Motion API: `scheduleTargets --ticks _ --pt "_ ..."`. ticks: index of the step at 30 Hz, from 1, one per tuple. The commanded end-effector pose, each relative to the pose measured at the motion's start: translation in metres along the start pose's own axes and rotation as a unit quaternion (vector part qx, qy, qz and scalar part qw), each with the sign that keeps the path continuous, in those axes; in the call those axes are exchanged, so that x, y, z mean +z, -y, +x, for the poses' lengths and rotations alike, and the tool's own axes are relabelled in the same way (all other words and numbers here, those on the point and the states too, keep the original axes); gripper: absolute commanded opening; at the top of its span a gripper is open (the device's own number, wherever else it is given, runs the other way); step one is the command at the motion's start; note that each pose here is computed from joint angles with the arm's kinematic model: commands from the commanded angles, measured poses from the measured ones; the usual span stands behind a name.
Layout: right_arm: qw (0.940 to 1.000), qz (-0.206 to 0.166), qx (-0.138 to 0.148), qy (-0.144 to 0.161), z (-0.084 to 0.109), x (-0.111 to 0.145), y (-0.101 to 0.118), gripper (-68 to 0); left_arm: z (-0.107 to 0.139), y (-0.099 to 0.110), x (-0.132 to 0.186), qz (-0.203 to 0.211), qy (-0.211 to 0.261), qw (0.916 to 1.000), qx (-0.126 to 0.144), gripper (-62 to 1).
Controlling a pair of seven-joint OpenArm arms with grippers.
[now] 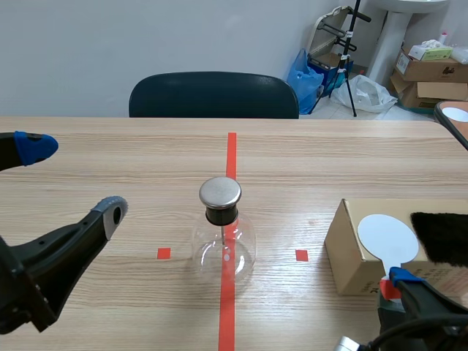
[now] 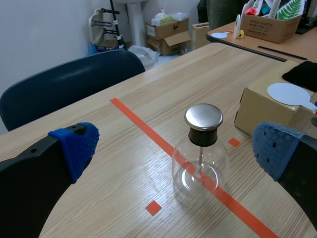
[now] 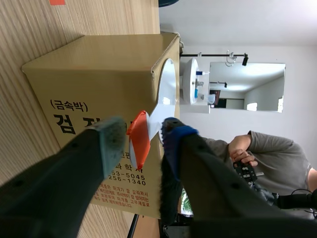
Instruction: Do the electroscope experiment
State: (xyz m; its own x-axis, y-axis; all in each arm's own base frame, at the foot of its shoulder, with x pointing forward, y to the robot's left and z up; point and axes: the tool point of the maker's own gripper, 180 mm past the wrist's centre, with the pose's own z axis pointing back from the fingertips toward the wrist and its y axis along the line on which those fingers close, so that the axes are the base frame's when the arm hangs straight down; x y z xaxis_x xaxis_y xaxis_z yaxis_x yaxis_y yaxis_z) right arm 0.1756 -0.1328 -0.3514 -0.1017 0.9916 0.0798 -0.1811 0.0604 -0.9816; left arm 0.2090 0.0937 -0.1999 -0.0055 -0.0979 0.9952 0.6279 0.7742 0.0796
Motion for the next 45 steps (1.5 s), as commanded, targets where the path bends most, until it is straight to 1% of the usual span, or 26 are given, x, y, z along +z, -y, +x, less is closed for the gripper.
scheduleTargets --ticks 1,2,3,6,45 --pt "0.9994 -0.034 0.008 0.003 -0.0023 -0.0024 0.0160 -60.9 0.0119 0.0007 -0.0015 -0.001 0.020 0.9998 -0.001 1.4" --pt "0.9994 -0.034 0.009 0.003 -0.0020 -0.0024 0.0160 -66.2 0.0119 0.0007 -0.0015 -0.001 0.020 0.9998 -0.001 1.4" --pt "0.9994 -0.034 0.010 0.004 -0.0018 -0.0024 0.0159 -66.6 0.0119 0.0007 -0.0015 -0.001 0.020 0.9998 -0.001 1.4" --pt "0.9993 -0.034 0.013 0.007 -0.0005 -0.0024 0.0159 -66.7 0.0119 0.0007 -0.0015 -0.001 0.020 0.9998 -0.001 1.4" --pt "0.9993 -0.034 0.013 0.007 -0.0007 -0.0025 0.0160 -66.7 0.0119 0.0006 -0.0015 0.000 0.021 0.9998 -0.001 1.4"
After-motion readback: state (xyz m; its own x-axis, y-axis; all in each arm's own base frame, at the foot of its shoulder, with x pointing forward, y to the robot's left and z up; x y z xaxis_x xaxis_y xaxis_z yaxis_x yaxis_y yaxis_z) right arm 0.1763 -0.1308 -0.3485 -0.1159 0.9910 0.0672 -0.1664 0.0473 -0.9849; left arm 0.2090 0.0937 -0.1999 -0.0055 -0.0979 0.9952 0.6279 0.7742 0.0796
